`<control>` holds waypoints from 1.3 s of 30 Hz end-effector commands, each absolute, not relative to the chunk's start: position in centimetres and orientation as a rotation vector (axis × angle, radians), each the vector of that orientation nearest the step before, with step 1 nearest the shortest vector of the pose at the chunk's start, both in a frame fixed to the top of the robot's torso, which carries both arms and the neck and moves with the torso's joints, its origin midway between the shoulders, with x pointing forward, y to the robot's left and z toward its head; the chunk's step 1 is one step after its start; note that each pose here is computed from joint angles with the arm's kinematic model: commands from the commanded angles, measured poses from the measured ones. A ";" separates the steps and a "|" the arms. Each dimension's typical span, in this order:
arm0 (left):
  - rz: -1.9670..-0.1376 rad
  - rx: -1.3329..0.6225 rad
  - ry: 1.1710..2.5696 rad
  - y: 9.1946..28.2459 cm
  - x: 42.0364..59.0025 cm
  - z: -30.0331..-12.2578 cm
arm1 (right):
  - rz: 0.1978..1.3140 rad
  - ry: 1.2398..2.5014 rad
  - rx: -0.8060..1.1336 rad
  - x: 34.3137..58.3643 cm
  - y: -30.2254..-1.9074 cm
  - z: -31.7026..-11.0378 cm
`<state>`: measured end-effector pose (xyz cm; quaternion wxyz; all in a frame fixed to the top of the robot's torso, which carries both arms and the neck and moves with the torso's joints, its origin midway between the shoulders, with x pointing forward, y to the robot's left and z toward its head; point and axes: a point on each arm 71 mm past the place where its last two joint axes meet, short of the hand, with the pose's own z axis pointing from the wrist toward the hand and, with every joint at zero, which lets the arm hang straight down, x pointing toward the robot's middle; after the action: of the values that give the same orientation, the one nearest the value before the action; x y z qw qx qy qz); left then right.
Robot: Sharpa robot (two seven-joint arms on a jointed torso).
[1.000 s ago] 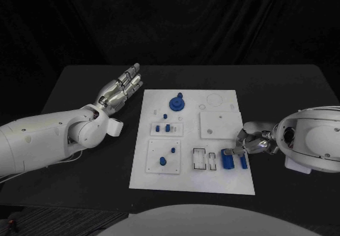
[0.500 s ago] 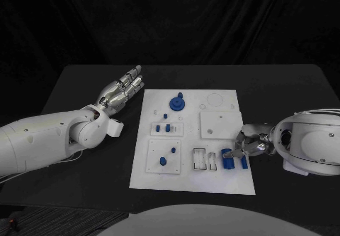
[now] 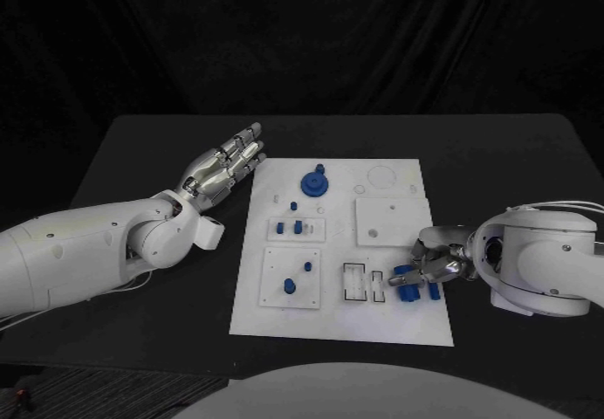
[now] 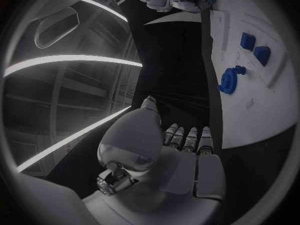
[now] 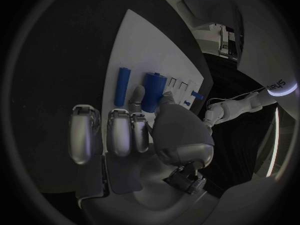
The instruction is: Assemble the parts on the task board
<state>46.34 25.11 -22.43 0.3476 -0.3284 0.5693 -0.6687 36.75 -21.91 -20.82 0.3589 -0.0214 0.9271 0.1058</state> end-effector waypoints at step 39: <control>-1.767 -0.856 1.515 25.0 46.2 -22.7 | 0.424 2.370 0.217 36.9 -20.9 -19.6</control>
<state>46.32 25.14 -22.73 0.3315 -0.3300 0.5789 -0.6679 37.00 -20.87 -19.52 0.3632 0.0677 0.9143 0.1660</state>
